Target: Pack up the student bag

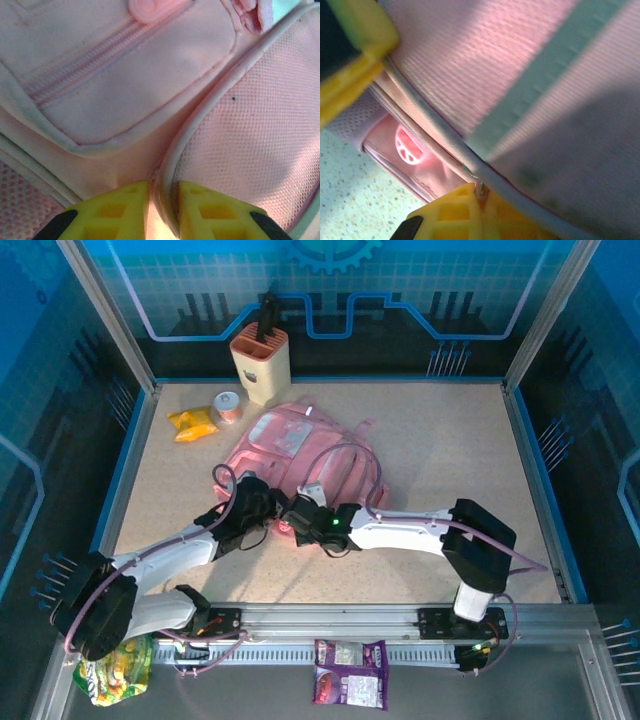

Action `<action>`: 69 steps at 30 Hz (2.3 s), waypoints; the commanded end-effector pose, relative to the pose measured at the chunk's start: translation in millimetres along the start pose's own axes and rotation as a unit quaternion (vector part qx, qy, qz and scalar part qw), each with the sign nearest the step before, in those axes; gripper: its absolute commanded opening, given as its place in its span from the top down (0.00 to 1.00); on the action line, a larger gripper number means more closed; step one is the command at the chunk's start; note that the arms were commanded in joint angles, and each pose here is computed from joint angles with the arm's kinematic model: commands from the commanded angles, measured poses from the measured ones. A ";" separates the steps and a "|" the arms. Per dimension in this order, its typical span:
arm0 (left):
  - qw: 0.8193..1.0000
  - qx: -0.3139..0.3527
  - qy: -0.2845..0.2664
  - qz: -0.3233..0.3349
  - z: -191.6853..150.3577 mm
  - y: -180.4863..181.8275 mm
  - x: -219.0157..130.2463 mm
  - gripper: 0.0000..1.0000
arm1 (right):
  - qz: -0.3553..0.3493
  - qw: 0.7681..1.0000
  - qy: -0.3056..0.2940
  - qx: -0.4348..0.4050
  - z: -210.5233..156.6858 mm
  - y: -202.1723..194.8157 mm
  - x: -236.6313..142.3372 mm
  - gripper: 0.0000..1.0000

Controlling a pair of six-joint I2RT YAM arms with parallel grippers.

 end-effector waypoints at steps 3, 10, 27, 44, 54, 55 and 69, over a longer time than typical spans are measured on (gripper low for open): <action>0.997 0.012 -0.043 0.069 11.4 13.6 1.5 0.80 | -0.044 0.998 -0.033 -0.006 1.4 -35.1 -20.8 1.00; 0.995 0.049 -0.043 0.076 19.3 4.8 -10.7 0.75 | -0.039 0.997 -0.054 -0.031 13.6 -58.2 -39.8 1.00; 0.988 -0.115 -0.024 -0.104 -41.2 -57.5 -26.9 0.42 | 0.054 0.997 -0.038 -0.047 11.7 -43.8 -37.1 1.00; 0.988 -0.144 -0.047 -0.006 -47.9 -45.9 0.8 0.96 | 0.004 0.997 -0.061 -0.037 24.9 -76.4 -33.9 1.00; 0.997 -0.060 -0.040 0.031 -34.5 -17.0 -34.9 1.00 | 0.003 0.994 -0.093 -0.065 52.9 -106.8 -48.7 1.00; 0.998 -0.054 -0.032 0.027 -31.2 -14.2 -37.6 1.00 | 0.005 0.993 -0.094 -0.076 53.6 -105.6 -48.2 1.00; 0.999 -0.005 0.009 0.044 12.9 33.7 -81.7 1.00 | 0.152 0.976 -0.053 -0.148 59.3 -70.0 -34.2 1.00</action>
Point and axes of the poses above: each hand's point on the last joint's axis, 136 mm out from that joint toward the fingers, its own x axis out along the fingers, its own y axis along the line the jaws close on, z = x × y, the point moved 7 cm from there along -x, back along the fingers, and after that the axes turned 10 degrees about x, right-handed, at the moved point
